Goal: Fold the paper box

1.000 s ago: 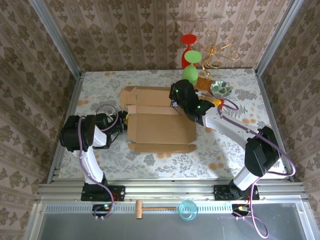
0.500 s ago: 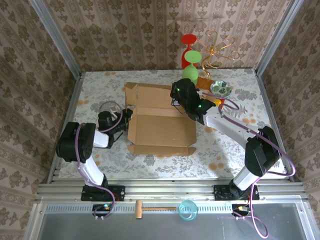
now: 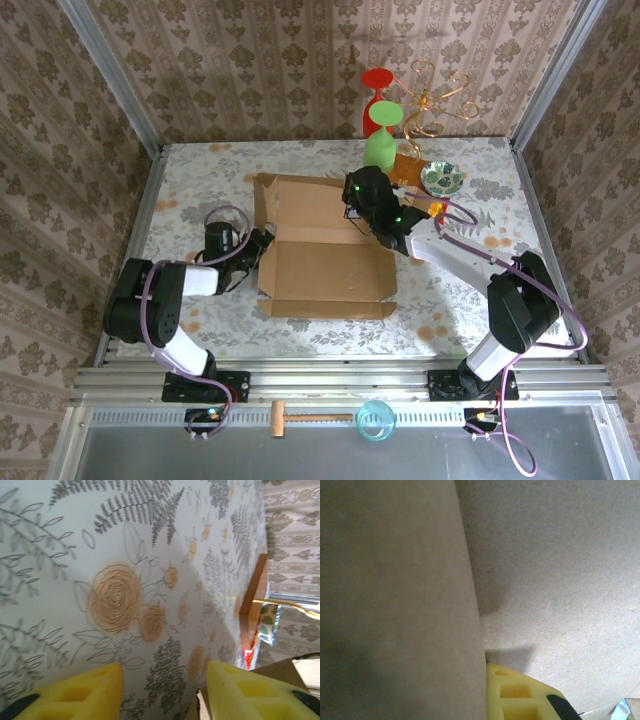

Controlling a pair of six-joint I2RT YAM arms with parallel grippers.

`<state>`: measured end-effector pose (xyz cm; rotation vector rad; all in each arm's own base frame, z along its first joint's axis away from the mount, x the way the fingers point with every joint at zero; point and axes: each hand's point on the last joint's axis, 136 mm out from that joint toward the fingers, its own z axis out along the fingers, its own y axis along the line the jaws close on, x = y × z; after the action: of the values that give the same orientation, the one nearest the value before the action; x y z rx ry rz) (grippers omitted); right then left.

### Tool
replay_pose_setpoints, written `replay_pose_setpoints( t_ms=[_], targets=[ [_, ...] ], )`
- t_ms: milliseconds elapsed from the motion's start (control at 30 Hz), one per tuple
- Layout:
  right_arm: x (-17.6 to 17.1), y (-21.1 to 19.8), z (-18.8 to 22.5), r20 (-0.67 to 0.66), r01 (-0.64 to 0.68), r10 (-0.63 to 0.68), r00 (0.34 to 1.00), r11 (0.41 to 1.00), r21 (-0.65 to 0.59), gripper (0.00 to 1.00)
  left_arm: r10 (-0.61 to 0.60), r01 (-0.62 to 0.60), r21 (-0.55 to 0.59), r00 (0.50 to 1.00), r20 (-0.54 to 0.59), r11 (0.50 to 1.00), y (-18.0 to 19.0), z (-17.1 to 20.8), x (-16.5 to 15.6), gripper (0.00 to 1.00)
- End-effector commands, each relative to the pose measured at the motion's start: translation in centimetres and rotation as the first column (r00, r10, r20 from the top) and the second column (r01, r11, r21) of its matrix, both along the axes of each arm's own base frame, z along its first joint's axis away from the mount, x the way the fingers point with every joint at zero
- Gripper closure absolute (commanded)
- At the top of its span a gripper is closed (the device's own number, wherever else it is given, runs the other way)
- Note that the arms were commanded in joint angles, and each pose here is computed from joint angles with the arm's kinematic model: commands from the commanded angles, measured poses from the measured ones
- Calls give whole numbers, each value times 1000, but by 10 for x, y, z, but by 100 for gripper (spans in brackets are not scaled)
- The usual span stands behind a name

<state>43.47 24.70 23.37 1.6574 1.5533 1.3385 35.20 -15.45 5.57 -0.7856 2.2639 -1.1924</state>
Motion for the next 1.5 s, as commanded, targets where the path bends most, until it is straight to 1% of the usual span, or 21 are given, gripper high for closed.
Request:
replay_pose_setpoints(
  t_ms=[0, 167, 400, 567, 700, 800, 900, 967, 1000, 1100, 1167, 1267, 1400, 1467],
  targets=[
    [-6, -1, -13, 17, -18, 19, 1000, 998, -67, 100, -18, 17, 58, 1000, 20, 998, 9, 10, -9, 47],
    [6, 5, -23, 110, -71, 80, 991, 994, -89, 100, -51, 56, 131, 998, -41, 990, 24, 10, -35, 45],
    [12, 12, -38, 140, -125, 145, 980, 982, -140, 100, -36, 49, 167, 996, -79, 985, 46, 22, -67, 44],
    [16, 16, -45, 162, -152, 175, 971, 977, -146, 100, -42, 57, 170, 995, -92, 984, 56, 31, -81, 43],
    [16, 20, -47, 183, -178, 206, 961, 971, -161, 100, 15, -9, 152, 999, -43, 988, 73, 50, -71, 45],
    [16, 24, -44, 213, -197, 229, 950, 967, -161, 100, 28, -26, 164, 1000, -5, 986, 82, 64, -57, 48],
    [12, 24, -44, 223, -213, 247, 943, 963, -162, 100, 2, -7, 185, 1000, 27, 983, 84, 71, -42, 51],
    [9, 22, -46, 221, -222, 255, 941, 961, -164, 100, -40, 31, 211, 998, 41, 977, 85, 70, -33, 54],
    [7, 21, -46, 222, -230, 264, 939, 959, -167, 100, -85, 70, 228, 995, 58, 971, 82, 70, -29, 56],
    [4, 15, -46, 222, -235, 274, 936, 954, -185, 100, -229, 183, 317, 967, 113, 931, 77, 68, -19, 60],
    [4, 12, -48, 224, -244, 286, 932, 949, -199, 100, -315, 239, 370, 936, 159, 898, 72, 68, -15, 62],
    [6, 11, -51, 238, -261, 307, 921, 943, -206, 100, -450, 323, 441, 866, 220, 837, 57, 72, -15, 62],
    [7, 12, -58, 263, -278, 325, 909, 939, -201, 100, -600, 430, 512, 766, 228, 743, 28, 69, -23, 59],
    [7, 14, -57, 283, -289, 337, 898, 936, -199, 100, -636, 454, 527, 736, 232, 718, 16, 66, -27, 57]
  ],
)
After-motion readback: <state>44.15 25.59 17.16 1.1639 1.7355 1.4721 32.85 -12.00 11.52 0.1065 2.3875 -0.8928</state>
